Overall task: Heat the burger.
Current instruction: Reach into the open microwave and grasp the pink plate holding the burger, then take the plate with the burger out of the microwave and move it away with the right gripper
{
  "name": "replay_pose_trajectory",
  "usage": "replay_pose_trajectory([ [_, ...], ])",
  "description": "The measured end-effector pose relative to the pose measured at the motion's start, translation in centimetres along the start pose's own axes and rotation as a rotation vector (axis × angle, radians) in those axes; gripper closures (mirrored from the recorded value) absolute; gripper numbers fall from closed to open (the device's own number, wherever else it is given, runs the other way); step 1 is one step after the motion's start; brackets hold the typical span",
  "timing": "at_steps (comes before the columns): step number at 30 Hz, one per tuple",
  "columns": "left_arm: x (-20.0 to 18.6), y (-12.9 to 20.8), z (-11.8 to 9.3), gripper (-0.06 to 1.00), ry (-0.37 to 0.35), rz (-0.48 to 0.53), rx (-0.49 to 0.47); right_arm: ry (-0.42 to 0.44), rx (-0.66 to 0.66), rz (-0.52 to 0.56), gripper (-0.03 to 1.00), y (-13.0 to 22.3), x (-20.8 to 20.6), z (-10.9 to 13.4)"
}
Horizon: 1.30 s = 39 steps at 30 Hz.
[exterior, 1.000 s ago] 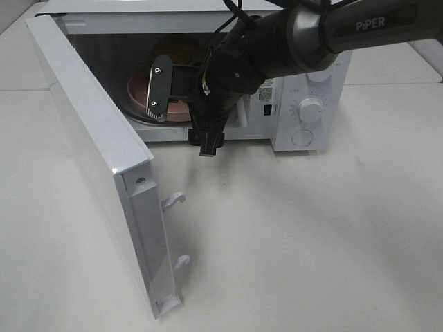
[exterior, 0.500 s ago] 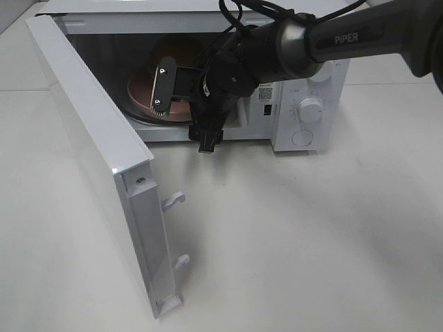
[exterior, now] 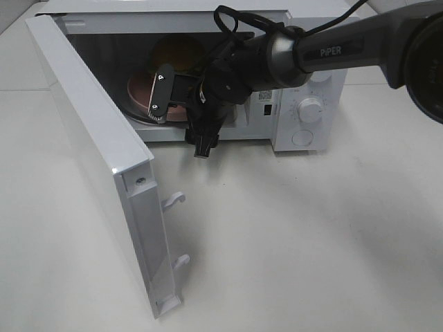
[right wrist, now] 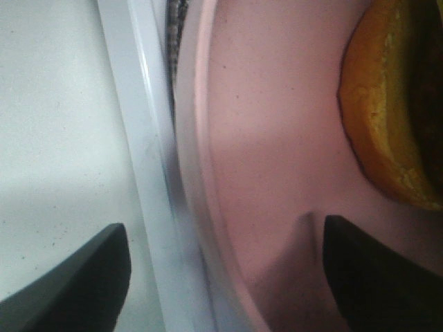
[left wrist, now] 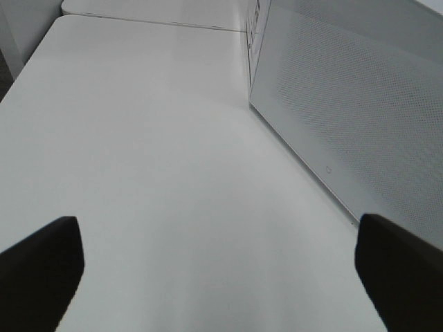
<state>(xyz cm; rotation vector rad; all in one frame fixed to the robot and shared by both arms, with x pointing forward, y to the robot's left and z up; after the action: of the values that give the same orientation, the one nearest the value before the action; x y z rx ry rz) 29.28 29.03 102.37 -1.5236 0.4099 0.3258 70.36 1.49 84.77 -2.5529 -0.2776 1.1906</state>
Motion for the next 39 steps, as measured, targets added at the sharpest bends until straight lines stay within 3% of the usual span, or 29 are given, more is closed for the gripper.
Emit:
replay_pose_trajectory([
  [5, 0.0, 0.0, 0.0, -0.05, 0.000, 0.000, 0.000, -0.006, 0.016, 0.003, 0.29, 0.1, 0.0, 0.1],
  [7, 0.0, 0.0, 0.0, -0.05, 0.000, 0.000, 0.000, -0.007, 0.017, 0.004, 0.40, 0.1, 0.0, 0.1],
  [8, 0.0, 0.0, 0.0, -0.05, 0.000, 0.000, 0.000, -0.007, 0.017, 0.004, 0.40, 0.1, 0.0, 0.1],
  [9, 0.0, 0.0, 0.0, -0.05, 0.000, 0.000, 0.000, -0.007, 0.015, 0.006, 0.50, 0.1, 0.0, 0.1],
  [10, 0.0, 0.0, 0.0, -0.05, 0.000, 0.000, 0.000, -0.007, 0.015, 0.006, 0.50, 0.1, 0.0, 0.1],
  [11, 0.0, 0.0, 0.0, -0.05, 0.000, 0.000, 0.000, -0.014, 0.018, 0.016, 0.60, 0.2, 0.0, 0.2],
  [12, 0.0, 0.0, 0.0, -0.05, 0.000, 0.000, 0.000, -0.014, 0.018, 0.016, 0.60, 0.2, 0.0, 0.2],
  [14, 0.0, 0.0, 0.0, -0.05, 0.000, 0.000, 0.000, -0.022, 0.004, 0.027, 0.74, 0.1, -0.2, 0.5],
  [28, 0.0, 0.0, 0.0, -0.05, 0.000, 0.000, 0.000, -0.021, -0.008, 0.012, 0.85, -1.0, -1.4, 0.1],
  [39, 0.0, 0.0, 0.0, -0.05, 0.000, 0.000, 0.000, -0.127, -0.126, 0.064, 0.86, -0.8, -3.4, 0.8],
])
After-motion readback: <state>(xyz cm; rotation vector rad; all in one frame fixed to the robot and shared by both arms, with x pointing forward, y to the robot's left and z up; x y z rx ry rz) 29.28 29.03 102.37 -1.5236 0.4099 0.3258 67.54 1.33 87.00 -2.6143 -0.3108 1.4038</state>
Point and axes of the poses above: a point on each arm's last joint axis where the gripper is mounted, x pointing out along that axis toward the gripper, z along the wrist's bending axis when the last joint is at zero, y = z × x, the point moved 7 cm from there along x, pointing out along that axis toward the gripper, and after that the axes turned 5 degrees about x, right-handed, at the moved point
